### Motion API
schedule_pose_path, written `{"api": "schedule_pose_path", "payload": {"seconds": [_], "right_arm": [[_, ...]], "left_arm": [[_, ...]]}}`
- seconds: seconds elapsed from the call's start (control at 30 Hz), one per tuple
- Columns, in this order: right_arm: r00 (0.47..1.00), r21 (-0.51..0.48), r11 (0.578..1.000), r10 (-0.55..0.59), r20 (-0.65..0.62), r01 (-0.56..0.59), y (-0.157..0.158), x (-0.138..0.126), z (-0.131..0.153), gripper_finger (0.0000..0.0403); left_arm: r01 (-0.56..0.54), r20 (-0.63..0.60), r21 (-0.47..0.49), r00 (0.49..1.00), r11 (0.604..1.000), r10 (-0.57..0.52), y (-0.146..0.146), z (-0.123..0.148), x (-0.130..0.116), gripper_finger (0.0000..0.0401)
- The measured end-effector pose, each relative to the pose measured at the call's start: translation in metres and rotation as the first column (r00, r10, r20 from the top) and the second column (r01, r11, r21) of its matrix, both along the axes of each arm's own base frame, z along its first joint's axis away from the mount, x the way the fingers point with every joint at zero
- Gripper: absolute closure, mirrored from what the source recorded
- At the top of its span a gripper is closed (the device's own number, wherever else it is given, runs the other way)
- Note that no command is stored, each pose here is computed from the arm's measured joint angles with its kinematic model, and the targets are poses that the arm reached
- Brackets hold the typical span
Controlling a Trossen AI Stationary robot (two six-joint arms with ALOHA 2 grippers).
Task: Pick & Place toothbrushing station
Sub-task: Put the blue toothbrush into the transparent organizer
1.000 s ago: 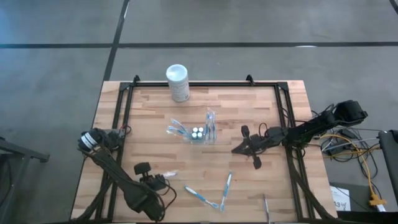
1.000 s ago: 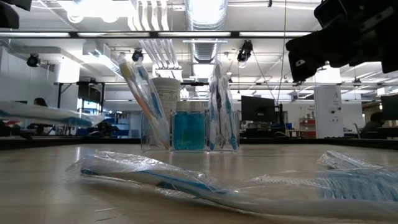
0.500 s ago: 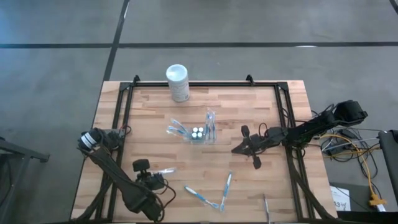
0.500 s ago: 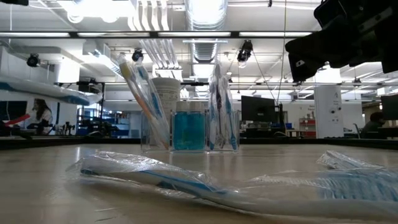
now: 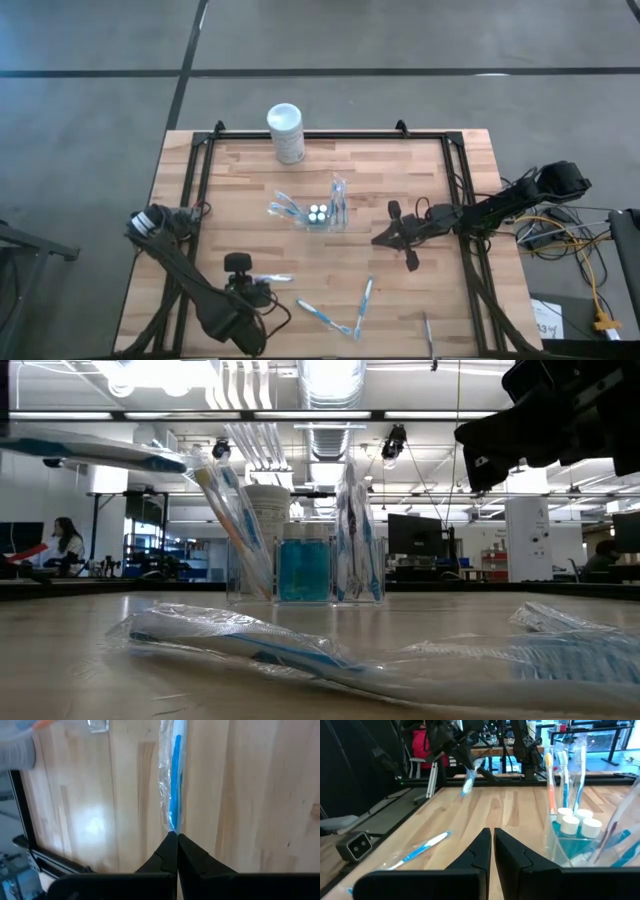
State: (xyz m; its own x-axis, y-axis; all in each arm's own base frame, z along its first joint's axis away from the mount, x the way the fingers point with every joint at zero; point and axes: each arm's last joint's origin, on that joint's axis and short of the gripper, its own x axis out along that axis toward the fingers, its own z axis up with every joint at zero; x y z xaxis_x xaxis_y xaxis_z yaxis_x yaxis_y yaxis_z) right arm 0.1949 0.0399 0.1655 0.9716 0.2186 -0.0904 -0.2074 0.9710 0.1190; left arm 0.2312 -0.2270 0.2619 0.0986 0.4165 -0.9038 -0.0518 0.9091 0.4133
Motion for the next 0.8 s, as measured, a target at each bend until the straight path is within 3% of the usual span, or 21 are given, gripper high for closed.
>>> {"api": "schedule_pose_path", "payload": {"seconds": [0.23,0.43,0.63,0.8], "right_arm": [[1.000,0.041,0.999,-0.003,-0.022,0.004,0.002,0.008,0.008,0.0329],[0.994,0.009,1.000,-0.004,-0.111,0.005,0.005,0.025,0.024,0.0266],[0.961,-0.135,0.988,-0.108,-0.253,0.075,0.016,0.042,0.053,0.0228],[0.949,-0.249,0.962,-0.181,-0.259,0.116,0.033,0.047,0.087,0.0212]], "left_arm": [[0.042,-0.021,0.029,0.999,0.999,-0.041,0.016,0.002,0.016,0.0401],[0.091,-0.033,0.088,0.996,0.992,-0.088,0.033,0.002,0.029,0.0401],[0.109,-0.053,0.120,0.993,0.987,-0.103,0.048,0.003,0.040,0.0401],[0.111,-0.072,0.122,0.992,0.986,-0.102,0.057,0.003,0.046,0.0401]]}}
